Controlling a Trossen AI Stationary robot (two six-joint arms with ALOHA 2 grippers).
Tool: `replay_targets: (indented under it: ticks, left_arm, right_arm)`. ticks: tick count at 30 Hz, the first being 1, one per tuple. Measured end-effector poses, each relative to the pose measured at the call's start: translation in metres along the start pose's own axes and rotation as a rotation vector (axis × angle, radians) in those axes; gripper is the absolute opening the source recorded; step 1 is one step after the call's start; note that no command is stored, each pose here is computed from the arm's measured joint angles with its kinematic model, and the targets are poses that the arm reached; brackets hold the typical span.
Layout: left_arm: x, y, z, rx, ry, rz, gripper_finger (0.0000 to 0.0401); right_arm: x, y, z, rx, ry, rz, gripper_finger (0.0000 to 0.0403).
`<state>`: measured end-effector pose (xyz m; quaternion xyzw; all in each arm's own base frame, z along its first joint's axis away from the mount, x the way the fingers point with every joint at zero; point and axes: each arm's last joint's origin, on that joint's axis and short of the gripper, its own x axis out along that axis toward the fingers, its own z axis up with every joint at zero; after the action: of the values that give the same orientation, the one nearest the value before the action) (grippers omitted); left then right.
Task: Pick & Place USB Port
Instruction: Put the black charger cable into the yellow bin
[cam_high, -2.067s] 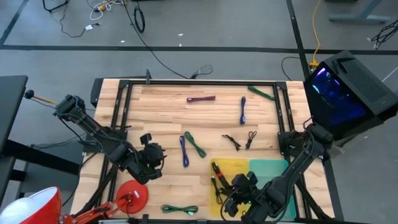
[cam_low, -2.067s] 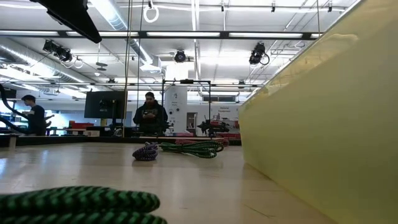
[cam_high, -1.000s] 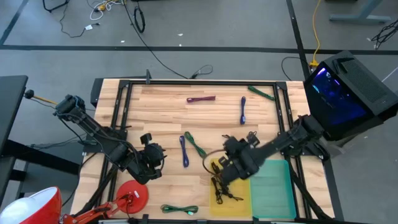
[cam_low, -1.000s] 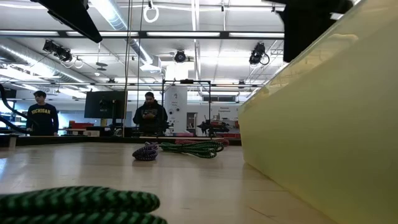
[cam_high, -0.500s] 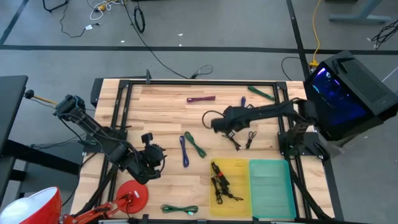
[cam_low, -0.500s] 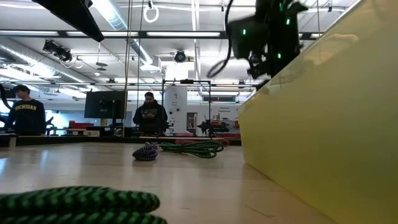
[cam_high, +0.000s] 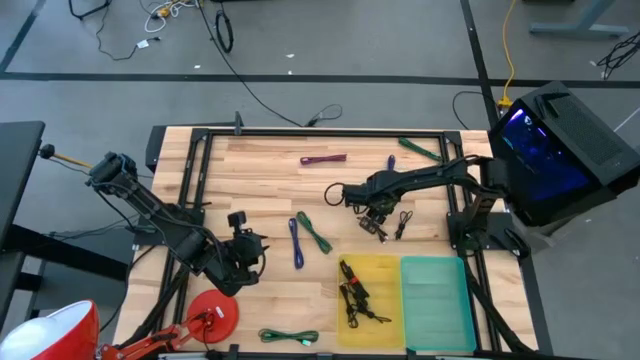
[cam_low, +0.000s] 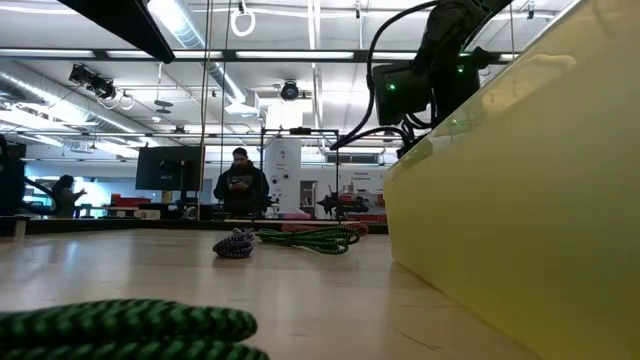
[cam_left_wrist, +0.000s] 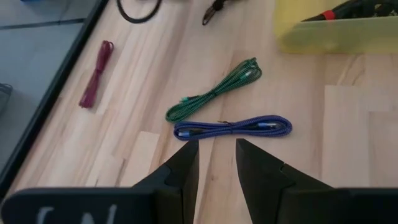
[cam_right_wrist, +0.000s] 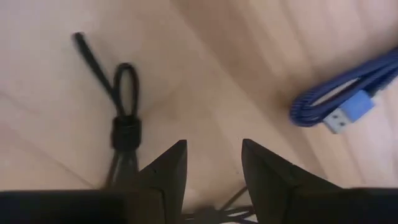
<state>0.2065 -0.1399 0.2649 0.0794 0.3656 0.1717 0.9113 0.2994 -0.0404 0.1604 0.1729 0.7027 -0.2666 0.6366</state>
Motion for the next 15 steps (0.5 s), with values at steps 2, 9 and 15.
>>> replay_targets:
  ticks: [2,9,15]
  left_arm:
    - [0.000,0.001,0.000,0.003,-0.009,0.014,0.0112]
    - [0.000,0.001,0.000,0.004,-0.012,0.021,0.0112]
    - [0.000,0.001,0.000,0.003,-0.012,0.021,0.0112]
  right_arm:
    - [0.000,0.002,0.000,0.000,0.012,0.043,0.0153]
    - [0.000,0.011,0.004,-0.034,-0.004,0.187,0.0153]
    - [-0.001,0.013,0.005,-0.043,-0.022,0.200,0.0153]
